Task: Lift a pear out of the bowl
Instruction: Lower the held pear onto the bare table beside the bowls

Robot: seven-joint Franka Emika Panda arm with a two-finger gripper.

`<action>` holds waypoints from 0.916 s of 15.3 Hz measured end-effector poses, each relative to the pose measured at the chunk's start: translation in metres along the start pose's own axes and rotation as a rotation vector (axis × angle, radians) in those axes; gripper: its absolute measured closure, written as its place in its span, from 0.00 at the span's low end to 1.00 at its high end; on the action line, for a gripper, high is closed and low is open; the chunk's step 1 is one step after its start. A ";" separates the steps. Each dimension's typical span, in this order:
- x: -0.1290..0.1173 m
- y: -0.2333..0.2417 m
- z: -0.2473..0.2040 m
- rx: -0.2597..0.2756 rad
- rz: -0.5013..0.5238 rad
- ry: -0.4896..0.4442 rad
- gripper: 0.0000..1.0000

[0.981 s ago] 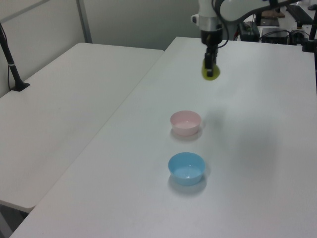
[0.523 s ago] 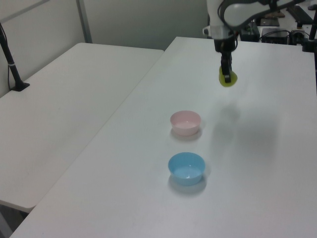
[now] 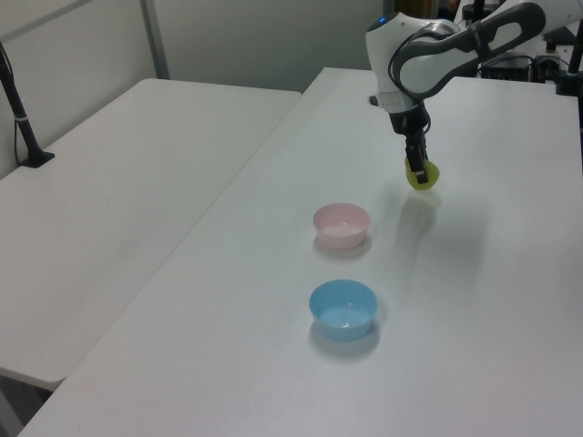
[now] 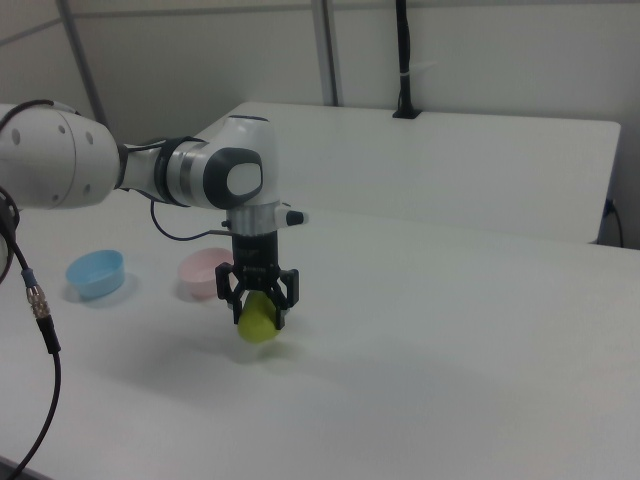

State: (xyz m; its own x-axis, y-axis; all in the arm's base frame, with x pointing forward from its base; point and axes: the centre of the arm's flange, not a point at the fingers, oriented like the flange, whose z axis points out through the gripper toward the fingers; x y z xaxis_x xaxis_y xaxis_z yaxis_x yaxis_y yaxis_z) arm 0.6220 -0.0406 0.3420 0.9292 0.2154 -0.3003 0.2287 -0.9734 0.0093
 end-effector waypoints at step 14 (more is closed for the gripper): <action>0.001 0.017 -0.010 -0.051 0.018 0.035 0.00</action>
State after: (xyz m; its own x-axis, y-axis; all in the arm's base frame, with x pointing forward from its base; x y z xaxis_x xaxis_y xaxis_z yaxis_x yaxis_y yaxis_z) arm 0.6295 -0.0563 0.3517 0.9427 0.2011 -0.2662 0.2254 -0.9722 0.0637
